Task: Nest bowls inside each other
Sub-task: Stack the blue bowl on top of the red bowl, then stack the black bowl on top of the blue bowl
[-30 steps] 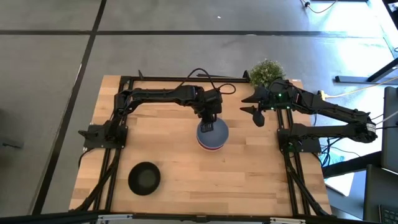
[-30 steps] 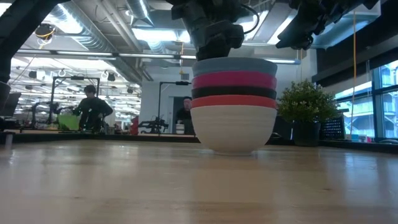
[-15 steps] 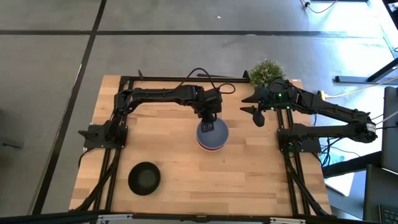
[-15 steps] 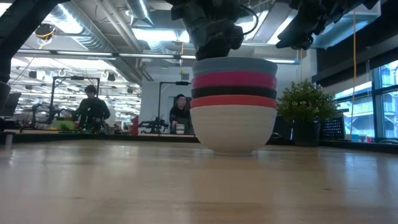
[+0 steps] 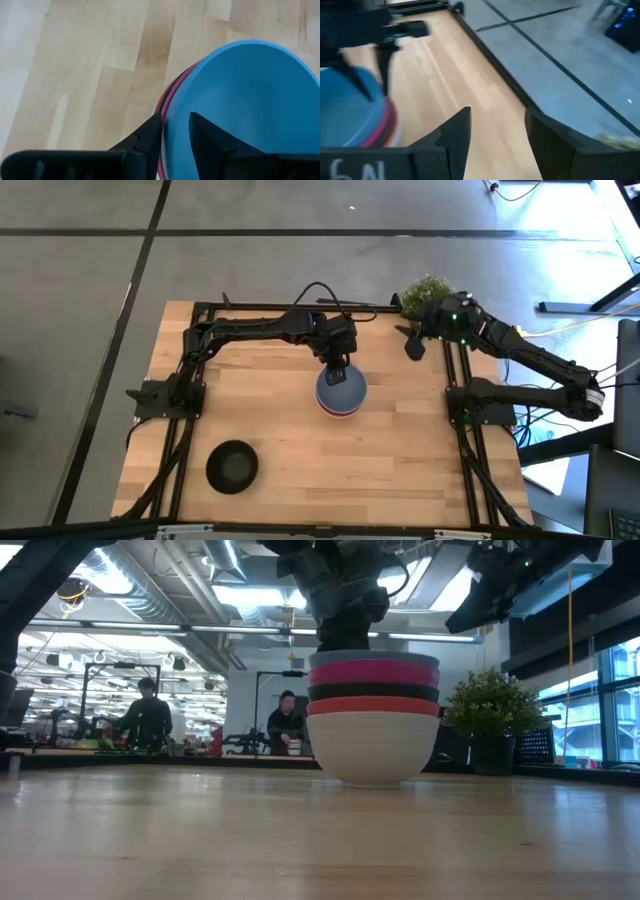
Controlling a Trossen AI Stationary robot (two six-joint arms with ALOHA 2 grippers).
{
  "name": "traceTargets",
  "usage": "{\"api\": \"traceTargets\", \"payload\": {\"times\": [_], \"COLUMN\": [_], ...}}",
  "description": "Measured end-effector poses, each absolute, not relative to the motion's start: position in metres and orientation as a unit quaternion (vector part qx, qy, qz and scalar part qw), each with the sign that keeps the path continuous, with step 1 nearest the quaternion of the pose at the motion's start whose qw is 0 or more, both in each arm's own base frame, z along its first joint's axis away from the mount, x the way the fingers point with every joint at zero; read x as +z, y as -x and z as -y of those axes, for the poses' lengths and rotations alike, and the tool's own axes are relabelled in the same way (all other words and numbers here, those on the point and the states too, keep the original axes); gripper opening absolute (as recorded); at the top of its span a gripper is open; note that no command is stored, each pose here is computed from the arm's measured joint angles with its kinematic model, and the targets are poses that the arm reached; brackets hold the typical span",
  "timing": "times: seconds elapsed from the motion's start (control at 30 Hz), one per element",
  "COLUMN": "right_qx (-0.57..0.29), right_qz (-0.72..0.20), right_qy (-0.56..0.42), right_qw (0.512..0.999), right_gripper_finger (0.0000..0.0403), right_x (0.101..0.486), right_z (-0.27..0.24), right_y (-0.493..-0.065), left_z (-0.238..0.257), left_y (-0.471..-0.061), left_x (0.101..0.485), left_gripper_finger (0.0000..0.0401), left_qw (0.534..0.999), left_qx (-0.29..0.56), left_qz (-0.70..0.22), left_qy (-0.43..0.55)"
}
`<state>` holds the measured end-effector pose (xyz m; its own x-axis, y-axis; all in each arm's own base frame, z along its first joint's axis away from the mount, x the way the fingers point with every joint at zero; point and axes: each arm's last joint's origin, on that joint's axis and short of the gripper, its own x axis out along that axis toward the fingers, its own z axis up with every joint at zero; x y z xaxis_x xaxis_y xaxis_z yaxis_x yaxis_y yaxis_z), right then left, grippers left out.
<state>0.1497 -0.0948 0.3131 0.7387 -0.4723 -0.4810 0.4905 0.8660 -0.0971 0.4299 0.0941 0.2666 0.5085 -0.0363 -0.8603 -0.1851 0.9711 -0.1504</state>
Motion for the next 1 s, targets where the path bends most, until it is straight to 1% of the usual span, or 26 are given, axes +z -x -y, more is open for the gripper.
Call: {"api": "traceTargets", "payload": {"times": [0.4, 0.77, 1.0], "right_qx": [-0.325, -0.329, -0.330], "right_qz": [-0.224, -0.227, -0.227], "right_qy": [-0.033, -0.034, -0.034], "right_qw": [0.918, 0.916, 0.916], "right_gripper_finger": [0.0186, 0.0186, 0.0186], "right_x": [0.317, 0.317, 0.317], "right_z": [0.132, 0.133, 0.133], "right_y": [-0.121, -0.120, -0.120], "left_z": [-0.095, -0.095, -0.096], "left_y": [-0.432, -0.434, -0.439], "left_x": [0.268, 0.270, 0.274], "left_gripper_finger": [0.0094, 0.0094, 0.0094], "left_qw": [0.867, 0.875, 0.890], "left_qx": [0.044, 0.044, 0.043], "left_qz": [-0.484, -0.470, -0.442], "left_qy": [0.110, 0.107, 0.103]}}
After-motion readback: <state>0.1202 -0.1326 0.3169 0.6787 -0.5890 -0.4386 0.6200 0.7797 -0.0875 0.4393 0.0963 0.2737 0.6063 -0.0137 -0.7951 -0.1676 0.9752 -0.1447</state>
